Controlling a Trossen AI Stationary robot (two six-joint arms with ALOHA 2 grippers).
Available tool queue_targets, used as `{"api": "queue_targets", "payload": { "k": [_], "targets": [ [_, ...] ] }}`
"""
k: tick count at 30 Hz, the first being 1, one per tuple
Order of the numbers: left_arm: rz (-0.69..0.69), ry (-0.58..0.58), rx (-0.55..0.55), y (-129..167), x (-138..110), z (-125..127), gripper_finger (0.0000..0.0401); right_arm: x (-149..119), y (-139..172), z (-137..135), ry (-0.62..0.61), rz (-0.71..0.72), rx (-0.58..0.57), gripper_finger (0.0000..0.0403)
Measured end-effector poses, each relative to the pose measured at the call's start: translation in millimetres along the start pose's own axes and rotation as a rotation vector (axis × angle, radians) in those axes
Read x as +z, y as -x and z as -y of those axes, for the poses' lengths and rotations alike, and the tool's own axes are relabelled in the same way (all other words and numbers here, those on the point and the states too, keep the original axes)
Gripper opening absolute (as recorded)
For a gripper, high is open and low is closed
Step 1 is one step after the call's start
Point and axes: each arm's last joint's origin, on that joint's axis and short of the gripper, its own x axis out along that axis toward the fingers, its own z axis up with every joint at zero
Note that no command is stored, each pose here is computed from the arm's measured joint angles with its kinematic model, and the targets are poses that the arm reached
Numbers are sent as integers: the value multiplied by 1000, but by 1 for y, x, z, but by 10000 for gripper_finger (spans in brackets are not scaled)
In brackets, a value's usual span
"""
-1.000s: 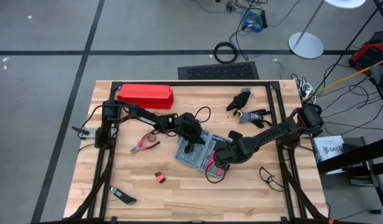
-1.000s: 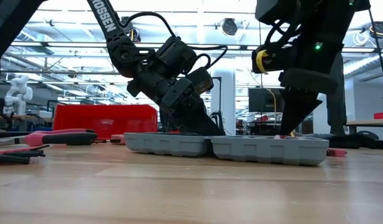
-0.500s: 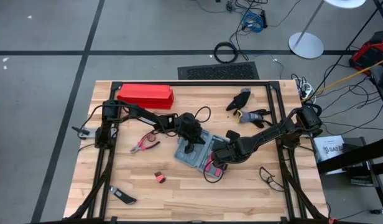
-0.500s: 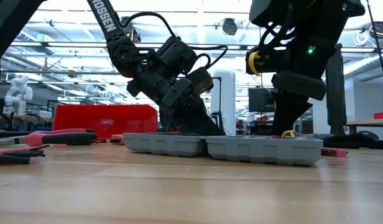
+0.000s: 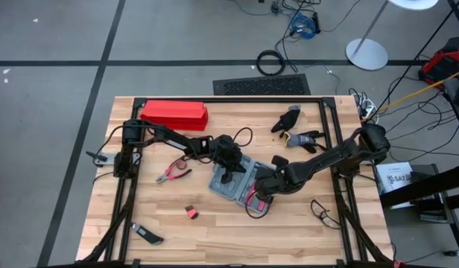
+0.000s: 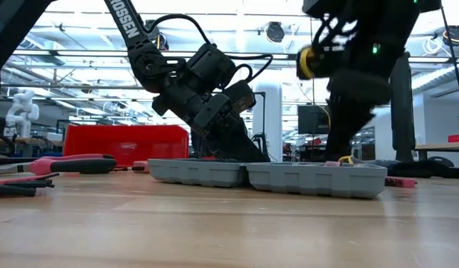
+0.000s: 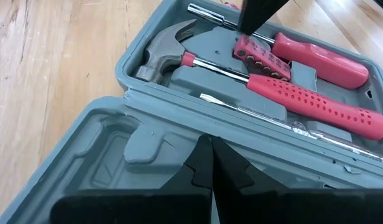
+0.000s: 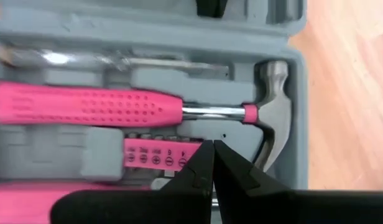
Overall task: Prefit tool cases
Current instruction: Put the screwdriver bit holder in the gray pre-fit tool case
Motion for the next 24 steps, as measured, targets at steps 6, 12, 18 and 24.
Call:
{"api": "queue_targets", "payload": {
  "k": [6, 12, 18, 24],
  "targets": [
    [1, 0, 3, 0, 0, 0, 0, 11, 16, 15, -133, -32, 130, 0],
    [1, 0, 6, 0, 0, 0, 0, 10, 1, 13, -125, -127, 183, 0],
    [2, 0, 6, 0, 0, 0, 0, 9, -7, 11, -120, -146, 166, 0],
    [2, 0, 6, 0, 0, 0, 0, 10, -9, 11, -117, -135, 164, 0]
  ]
}}
